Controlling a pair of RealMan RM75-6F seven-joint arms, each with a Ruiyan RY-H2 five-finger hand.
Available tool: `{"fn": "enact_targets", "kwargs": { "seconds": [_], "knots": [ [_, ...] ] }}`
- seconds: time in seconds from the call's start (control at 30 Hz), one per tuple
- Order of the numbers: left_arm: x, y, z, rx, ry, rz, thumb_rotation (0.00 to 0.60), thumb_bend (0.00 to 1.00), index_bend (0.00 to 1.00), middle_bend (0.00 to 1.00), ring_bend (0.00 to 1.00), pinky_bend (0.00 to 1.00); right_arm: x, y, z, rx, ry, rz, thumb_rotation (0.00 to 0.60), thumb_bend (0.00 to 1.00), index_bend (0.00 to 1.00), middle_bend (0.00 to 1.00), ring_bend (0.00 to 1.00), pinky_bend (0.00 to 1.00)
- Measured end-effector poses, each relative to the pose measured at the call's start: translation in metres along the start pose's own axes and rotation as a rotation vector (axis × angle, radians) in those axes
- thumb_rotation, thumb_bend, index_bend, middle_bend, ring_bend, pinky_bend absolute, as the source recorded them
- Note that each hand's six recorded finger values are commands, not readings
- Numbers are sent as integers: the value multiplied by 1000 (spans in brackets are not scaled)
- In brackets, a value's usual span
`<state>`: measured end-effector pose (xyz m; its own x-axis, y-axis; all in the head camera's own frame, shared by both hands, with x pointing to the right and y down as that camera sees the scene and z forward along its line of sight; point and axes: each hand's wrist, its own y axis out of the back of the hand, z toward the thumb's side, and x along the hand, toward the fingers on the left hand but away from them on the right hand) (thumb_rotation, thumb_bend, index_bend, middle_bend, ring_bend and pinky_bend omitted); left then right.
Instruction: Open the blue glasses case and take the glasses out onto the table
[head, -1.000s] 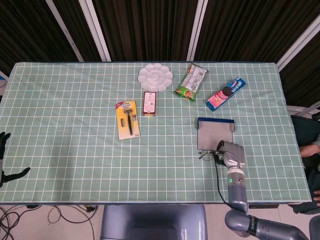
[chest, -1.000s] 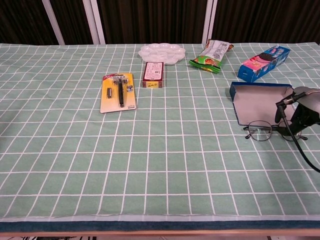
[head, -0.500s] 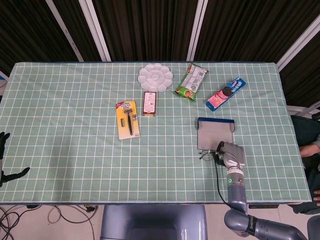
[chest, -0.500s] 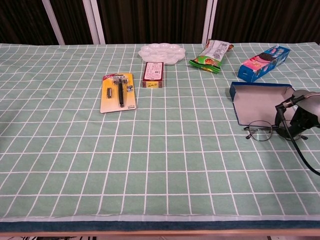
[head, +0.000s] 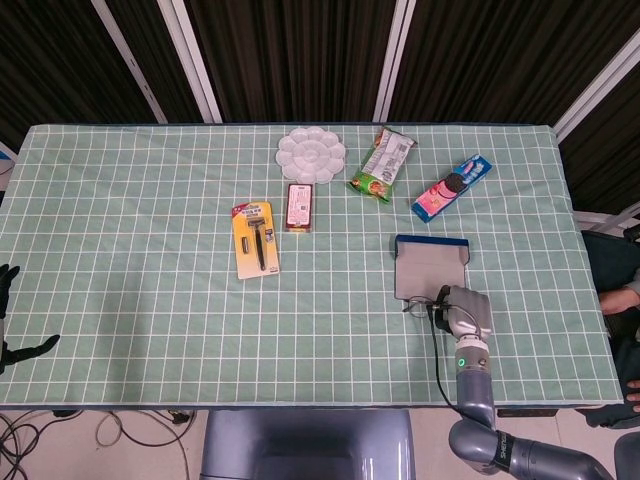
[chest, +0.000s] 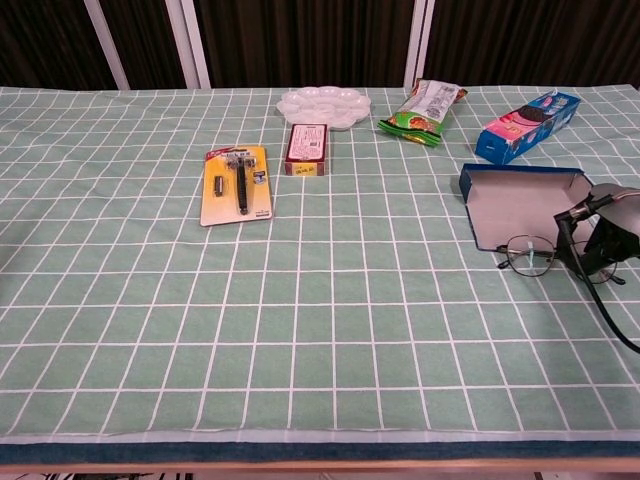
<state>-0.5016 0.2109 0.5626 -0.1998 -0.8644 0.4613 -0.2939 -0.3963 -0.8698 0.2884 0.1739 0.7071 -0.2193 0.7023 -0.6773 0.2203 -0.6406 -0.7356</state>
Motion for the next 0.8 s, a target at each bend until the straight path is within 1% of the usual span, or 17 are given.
{"fn": "enact_targets", "kwargs": {
  "seconds": [0.2, 0.5, 0.7, 0.8],
  "knots": [
    [0, 0, 0, -4, 0, -1, 600, 38, 0, 0, 0, 0, 1, 4, 3, 0, 10, -11, 600, 616, 602, 1000, 1000, 1000],
    [0, 1, 1, -12, -2, 0, 600, 39, 0, 0, 0, 0, 5, 15, 20, -8, 50, -31, 600, 617, 606, 1000, 1000, 1000],
    [0, 1, 2, -19, -8, -1, 600, 39, 0, 0, 0, 0, 8, 21, 37, -15, 82, -38, 600, 617, 606, 1000, 1000, 1000],
    [0, 1, 2, -19, -9, -7, 600, 38, 0, 0, 0, 0, 10, 21, 51, -18, 103, -36, 600, 617, 606, 1000, 1000, 1000]
  ]
}}
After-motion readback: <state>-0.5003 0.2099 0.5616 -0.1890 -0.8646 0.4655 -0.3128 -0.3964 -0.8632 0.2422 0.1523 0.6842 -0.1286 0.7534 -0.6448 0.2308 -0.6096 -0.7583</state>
